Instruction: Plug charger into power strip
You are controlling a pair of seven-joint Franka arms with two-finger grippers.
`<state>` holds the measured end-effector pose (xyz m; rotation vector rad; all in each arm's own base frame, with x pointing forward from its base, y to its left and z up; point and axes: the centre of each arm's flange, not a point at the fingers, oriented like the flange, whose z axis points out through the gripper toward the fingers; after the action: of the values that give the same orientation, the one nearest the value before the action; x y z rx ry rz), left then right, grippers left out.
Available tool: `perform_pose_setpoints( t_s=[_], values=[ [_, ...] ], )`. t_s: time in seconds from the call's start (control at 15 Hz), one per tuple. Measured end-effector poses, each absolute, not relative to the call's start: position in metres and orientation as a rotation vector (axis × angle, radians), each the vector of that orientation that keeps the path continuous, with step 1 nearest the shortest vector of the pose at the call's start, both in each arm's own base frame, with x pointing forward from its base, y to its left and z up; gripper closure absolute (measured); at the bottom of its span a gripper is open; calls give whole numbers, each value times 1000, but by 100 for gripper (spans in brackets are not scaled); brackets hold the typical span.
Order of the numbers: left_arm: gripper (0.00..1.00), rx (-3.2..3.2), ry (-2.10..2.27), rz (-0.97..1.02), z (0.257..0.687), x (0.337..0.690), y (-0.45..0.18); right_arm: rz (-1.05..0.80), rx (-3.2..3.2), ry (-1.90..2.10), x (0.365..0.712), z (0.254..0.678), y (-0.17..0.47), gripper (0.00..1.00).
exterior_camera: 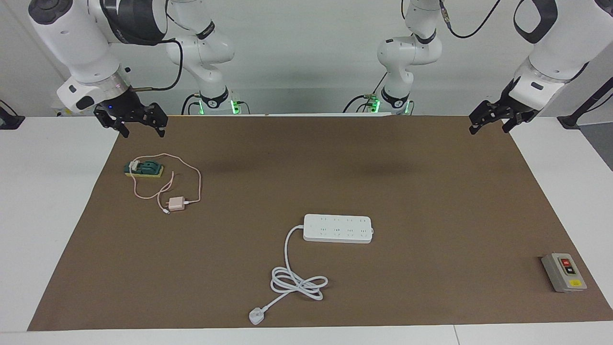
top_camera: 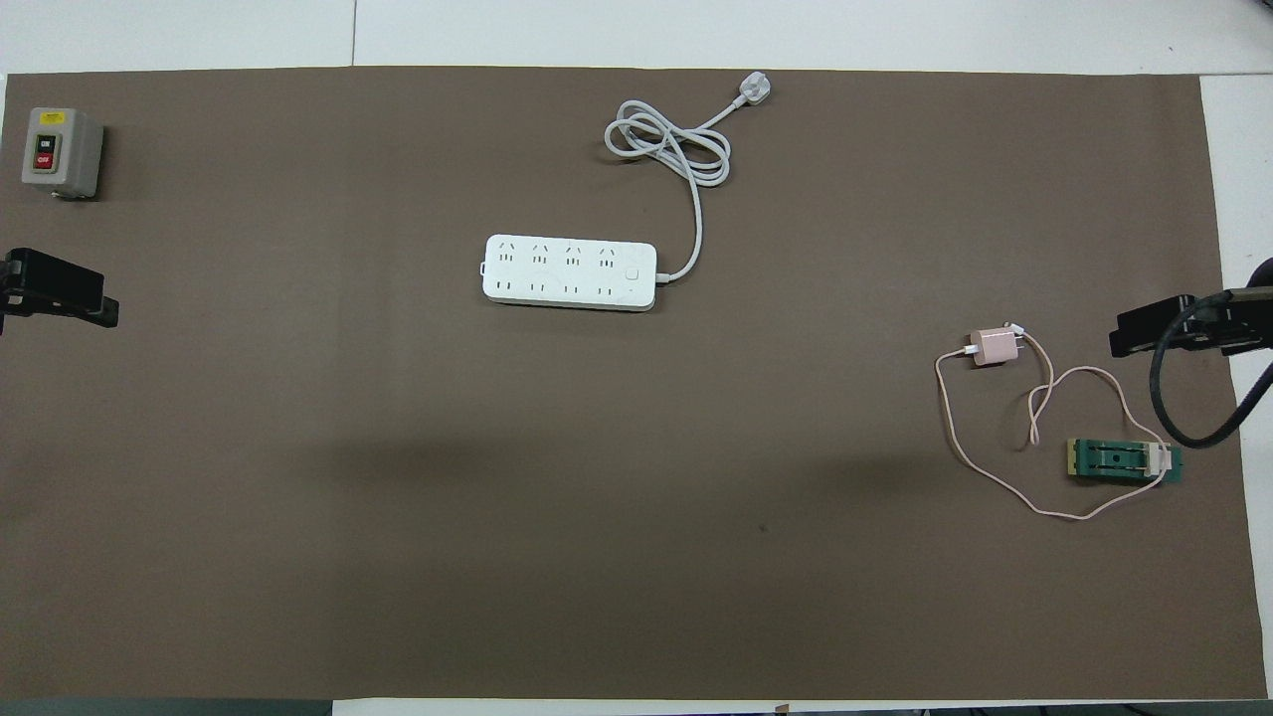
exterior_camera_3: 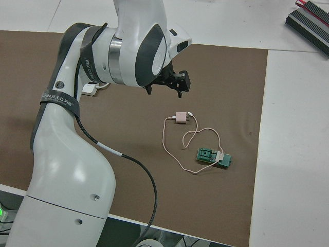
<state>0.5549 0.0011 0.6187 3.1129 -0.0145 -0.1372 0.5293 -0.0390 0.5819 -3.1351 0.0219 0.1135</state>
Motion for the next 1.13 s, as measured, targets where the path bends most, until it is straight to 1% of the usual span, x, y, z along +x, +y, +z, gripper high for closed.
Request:
perform_pose_setpoints(
  t_s=[1.13],
  values=[
    [0, 3113, -14, -137, 619, 555, 1, 124, -3135, 8, 529, 580, -34, 0]
  ],
)
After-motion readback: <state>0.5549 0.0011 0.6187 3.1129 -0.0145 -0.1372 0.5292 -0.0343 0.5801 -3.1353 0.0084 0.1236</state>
